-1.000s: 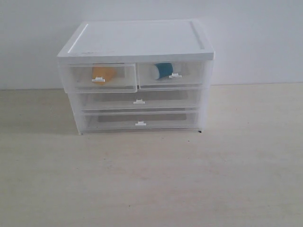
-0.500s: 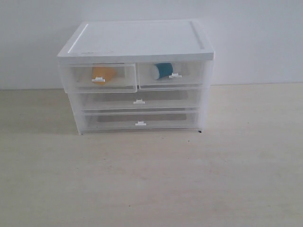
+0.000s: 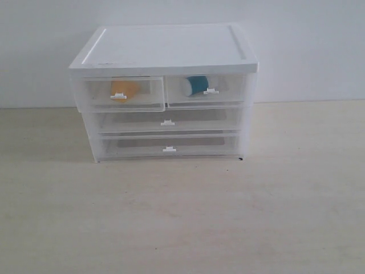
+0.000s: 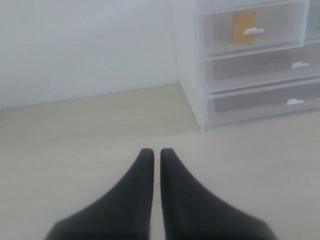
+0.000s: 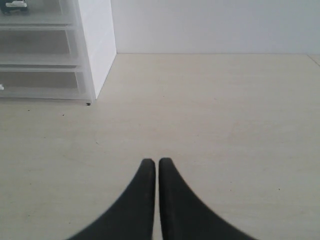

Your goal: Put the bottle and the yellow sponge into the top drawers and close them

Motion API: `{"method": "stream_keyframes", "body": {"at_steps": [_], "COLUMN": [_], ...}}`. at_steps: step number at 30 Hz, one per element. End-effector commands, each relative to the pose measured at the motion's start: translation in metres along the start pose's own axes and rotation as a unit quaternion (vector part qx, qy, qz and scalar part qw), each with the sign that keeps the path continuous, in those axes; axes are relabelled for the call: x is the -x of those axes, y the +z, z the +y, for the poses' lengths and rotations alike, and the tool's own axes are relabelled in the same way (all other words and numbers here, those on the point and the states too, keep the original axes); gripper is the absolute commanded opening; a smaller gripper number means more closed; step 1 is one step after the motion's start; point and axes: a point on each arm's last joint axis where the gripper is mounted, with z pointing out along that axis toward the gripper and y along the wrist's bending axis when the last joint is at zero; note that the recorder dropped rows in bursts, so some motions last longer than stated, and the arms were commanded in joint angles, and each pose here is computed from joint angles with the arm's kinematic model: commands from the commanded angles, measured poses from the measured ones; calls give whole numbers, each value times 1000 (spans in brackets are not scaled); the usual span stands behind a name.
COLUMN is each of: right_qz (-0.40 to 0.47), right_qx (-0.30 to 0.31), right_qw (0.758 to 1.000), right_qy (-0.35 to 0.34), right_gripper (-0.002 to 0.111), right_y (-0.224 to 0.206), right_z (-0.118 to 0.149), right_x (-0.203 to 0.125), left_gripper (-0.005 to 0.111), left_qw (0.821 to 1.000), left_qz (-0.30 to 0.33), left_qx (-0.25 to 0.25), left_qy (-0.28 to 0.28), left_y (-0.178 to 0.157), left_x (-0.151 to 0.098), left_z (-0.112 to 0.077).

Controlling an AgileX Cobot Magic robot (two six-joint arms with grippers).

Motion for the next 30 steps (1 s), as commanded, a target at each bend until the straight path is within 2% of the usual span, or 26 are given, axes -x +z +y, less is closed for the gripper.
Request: {"method": "stream_keyframes", "body": {"at_steps": [1, 7, 11, 30], "right_qz": [-8, -8, -8, -8], "right_qx": [-2, -2, -2, -2], "right_qw": [1000, 1000, 1000, 1000], "right_qy": [-2, -2, -2, -2], "right_gripper": [0, 0, 0, 0], "right_y": [-1, -1, -1, -1], "right_z": [0, 0, 0, 0], "right_x": [2, 2, 2, 2], "left_gripper": [4, 4, 4, 4], "left_qw": [1000, 999, 999, 999], "left_qz": [-3, 0, 28, 28], "left_qx": [14, 36, 32, 32], "left_qy": [-13, -18, -30, -30], "left_y": [0, 0, 0, 0], "left_x": [0, -1, -6, -6], "left_z": [1, 4, 3, 3]}}
